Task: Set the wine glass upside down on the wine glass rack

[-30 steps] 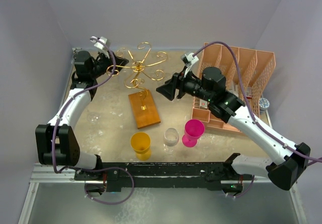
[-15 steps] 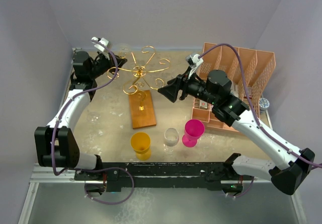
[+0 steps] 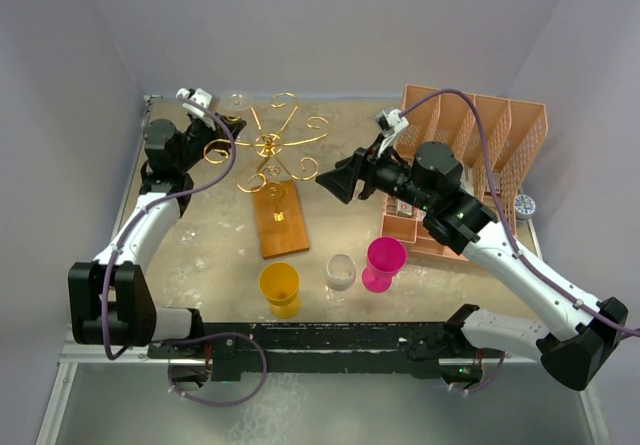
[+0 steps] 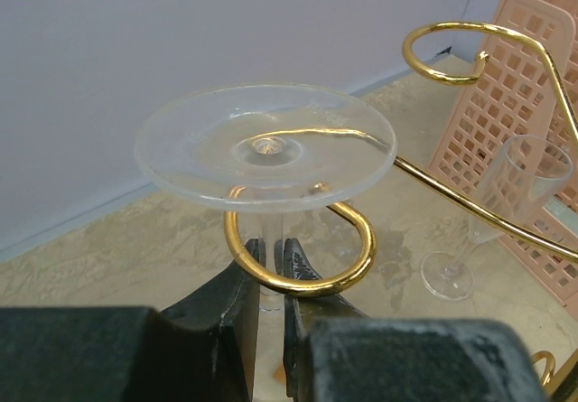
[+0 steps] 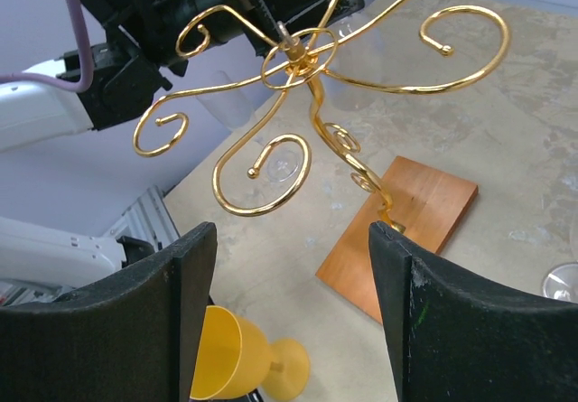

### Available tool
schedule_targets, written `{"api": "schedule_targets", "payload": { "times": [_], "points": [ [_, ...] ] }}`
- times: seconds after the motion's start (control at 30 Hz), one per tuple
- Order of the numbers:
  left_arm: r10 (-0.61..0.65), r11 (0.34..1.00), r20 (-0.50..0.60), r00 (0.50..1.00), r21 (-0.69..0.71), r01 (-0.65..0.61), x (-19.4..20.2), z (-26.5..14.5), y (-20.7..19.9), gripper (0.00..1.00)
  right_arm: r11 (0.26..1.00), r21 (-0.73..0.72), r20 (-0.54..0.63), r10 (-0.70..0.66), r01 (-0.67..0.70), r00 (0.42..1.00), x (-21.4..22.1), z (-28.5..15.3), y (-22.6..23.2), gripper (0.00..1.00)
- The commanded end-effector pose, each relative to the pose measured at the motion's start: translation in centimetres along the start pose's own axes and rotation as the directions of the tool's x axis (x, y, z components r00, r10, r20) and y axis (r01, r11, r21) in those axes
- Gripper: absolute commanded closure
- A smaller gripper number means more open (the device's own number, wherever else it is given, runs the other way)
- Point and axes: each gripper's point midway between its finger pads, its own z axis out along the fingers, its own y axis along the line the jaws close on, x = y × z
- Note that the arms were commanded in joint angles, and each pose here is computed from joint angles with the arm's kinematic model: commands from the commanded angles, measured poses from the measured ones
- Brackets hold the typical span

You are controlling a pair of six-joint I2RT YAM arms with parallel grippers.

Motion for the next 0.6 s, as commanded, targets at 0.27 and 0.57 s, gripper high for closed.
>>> {"api": "schedule_targets", "payload": {
  "times": [0.27, 0.57],
  "points": [
    [0.016, 1.0, 0.21, 0.978, -0.025, -0.011, -5.2, -2.2, -1.1, 1.0, 1.0, -0.001, 0.1, 0.008, -0.008, 0.995, -2.4, -0.7, 0.8, 0.29],
    [0.047, 0.999, 0.258, 0.965, -0.028, -0.041, -7.0, -3.6, 0.3, 1.0, 1.0, -0.002, 0.102, 0.013, -0.013, 0.995, -2.4, -0.6, 0.8, 0.29]
  ]
}}
